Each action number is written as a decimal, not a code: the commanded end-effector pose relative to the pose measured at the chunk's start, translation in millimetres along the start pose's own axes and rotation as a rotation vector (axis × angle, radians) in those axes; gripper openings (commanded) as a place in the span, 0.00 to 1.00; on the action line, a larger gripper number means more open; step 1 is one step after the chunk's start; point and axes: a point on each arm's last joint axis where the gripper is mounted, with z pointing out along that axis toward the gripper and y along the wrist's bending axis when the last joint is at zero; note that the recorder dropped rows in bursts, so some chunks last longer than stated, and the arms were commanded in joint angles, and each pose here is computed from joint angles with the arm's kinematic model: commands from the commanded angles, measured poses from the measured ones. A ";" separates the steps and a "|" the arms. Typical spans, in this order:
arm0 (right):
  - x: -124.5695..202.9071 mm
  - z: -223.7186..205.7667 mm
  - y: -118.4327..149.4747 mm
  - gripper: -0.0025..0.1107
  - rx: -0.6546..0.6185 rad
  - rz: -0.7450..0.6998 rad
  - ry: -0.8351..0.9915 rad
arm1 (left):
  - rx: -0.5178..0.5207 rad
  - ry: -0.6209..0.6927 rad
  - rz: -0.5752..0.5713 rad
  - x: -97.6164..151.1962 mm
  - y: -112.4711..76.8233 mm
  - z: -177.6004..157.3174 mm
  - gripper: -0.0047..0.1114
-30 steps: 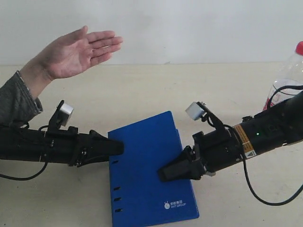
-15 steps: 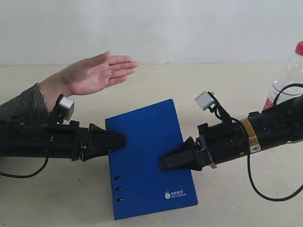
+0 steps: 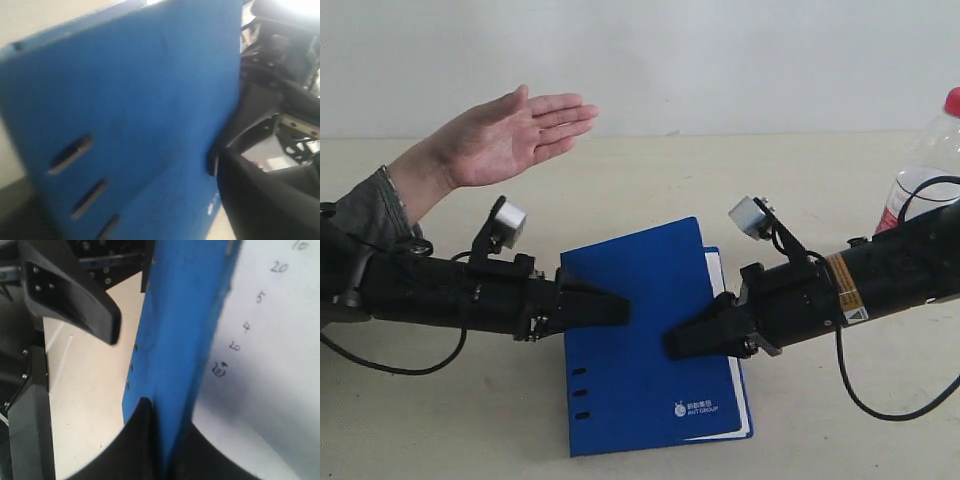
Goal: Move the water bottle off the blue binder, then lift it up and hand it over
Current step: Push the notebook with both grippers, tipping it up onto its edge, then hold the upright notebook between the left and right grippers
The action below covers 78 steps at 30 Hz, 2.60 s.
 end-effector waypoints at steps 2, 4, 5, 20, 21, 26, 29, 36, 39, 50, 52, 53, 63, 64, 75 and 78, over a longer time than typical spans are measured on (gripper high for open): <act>-1.2 -0.2 -4.9 0.02 0.064 -0.008 0.003 | 0.126 0.053 0.083 -6.4 -25.8 28.6 0.58; -0.9 -0.4 -7.3 0.02 0.091 0.000 0.006 | 0.142 0.065 0.096 -7.9 -31.9 35.1 0.49; -0.7 -0.5 -8.8 0.02 0.107 0.007 0.008 | 0.151 0.075 0.096 -7.4 -35.2 38.7 0.42; 1.3 -0.8 -10.5 0.05 0.126 -0.025 0.031 | 0.213 0.117 0.254 -17.0 -83.2 38.3 0.09; 1.5 -0.8 -10.5 0.09 0.125 -0.040 0.035 | 0.214 0.125 0.256 -15.9 -83.0 38.1 0.09; 1.2 -0.9 -11.3 0.54 0.134 -0.081 0.034 | 0.206 0.137 0.261 -9.7 -79.0 34.1 0.09; 1.2 -1.6 -15.7 0.68 0.182 -0.099 0.038 | 0.193 0.125 0.261 -9.7 -74.4 28.8 0.09; 8.0 -7.0 -31.4 0.68 0.348 -0.185 0.138 | 0.161 0.139 0.260 -10.2 -62.2 13.2 0.09; 7.1 -7.6 -33.3 0.68 0.370 -0.212 0.135 | 0.156 0.153 0.250 -6.4 -59.8 10.0 0.09; -15.2 -27.7 -16.5 0.68 0.494 -0.276 0.065 | 0.154 0.161 0.265 -4.9 -58.4 8.1 0.09; -20.1 -32.8 -8.8 0.68 0.501 -0.305 0.056 | 0.151 0.164 0.267 -5.0 -57.2 6.3 0.09; -22.7 -35.6 -5.6 0.68 0.512 -0.318 0.048 | 0.148 0.160 0.265 -5.5 -56.1 4.9 0.09; -26.6 -43.5 -8.4 0.68 0.617 -0.265 0.022 | 0.137 0.138 0.267 -1.7 -52.4 0.0 0.09; -25.6 -42.5 -9.8 0.68 0.613 -0.259 0.026 | 0.137 0.138 0.267 -1.7 -52.4 0.0 0.09; -5.0 -4.7 -24.7 0.68 0.265 -0.269 0.080 | 0.141 0.154 0.292 -0.2 -52.4 -0.2 0.09; -8.8 -1.9 -8.6 0.68 0.069 -0.323 0.082 | 0.144 0.167 0.303 1.1 -52.3 -0.5 0.09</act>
